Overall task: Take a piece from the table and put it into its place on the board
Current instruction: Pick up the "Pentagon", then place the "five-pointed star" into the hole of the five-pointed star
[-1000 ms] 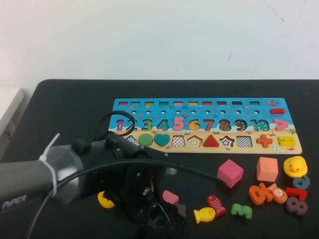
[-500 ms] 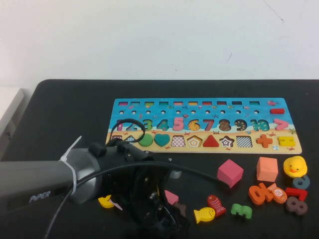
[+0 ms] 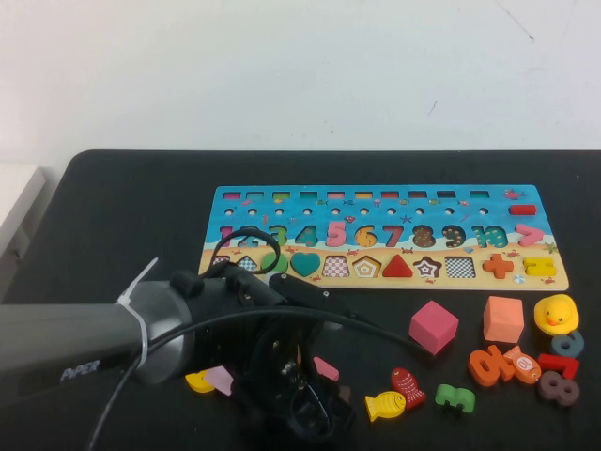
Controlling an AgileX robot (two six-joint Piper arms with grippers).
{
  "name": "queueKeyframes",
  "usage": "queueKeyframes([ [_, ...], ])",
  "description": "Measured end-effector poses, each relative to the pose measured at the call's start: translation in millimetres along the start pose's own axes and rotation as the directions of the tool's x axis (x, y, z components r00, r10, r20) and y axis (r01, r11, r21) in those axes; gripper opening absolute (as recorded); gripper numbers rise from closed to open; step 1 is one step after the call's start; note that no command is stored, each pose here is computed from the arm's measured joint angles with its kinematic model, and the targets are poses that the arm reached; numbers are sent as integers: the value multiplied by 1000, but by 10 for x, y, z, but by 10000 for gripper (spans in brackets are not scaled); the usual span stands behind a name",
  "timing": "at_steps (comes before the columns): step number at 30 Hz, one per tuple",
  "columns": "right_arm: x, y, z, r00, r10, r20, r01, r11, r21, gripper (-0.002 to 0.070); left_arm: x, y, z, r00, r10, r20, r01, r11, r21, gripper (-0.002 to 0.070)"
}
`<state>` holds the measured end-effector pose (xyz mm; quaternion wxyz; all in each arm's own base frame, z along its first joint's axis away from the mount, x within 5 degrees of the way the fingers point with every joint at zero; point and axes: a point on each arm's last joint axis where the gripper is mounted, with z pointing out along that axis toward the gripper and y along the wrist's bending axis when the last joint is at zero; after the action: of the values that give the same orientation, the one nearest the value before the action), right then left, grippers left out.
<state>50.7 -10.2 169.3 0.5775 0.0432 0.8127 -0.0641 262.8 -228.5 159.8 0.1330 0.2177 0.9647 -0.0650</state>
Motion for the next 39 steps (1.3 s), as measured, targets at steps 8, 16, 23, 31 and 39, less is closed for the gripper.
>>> queueKeyframes([
  [8,0,0,0,1000,0,0,0,1000,0,19,-70,-11,51,999,16,32,-16,1000,-1,437],
  [16,0,0,0,1000,0,0,0,1000,0,19,-94,-15,45,1000,30,9,-30,999,-11,311],
  [23,0,0,0,1000,0,0,0,1000,0,19,-51,0,-118,999,42,-21,-43,999,-19,311],
  [31,0,0,0,1000,0,0,0,1000,0,19,-265,2,-713,985,165,53,-166,986,4,311],
  [39,0,0,0,1000,0,0,0,1000,0,19,-907,0,-1037,954,272,129,-272,962,-18,311],
])
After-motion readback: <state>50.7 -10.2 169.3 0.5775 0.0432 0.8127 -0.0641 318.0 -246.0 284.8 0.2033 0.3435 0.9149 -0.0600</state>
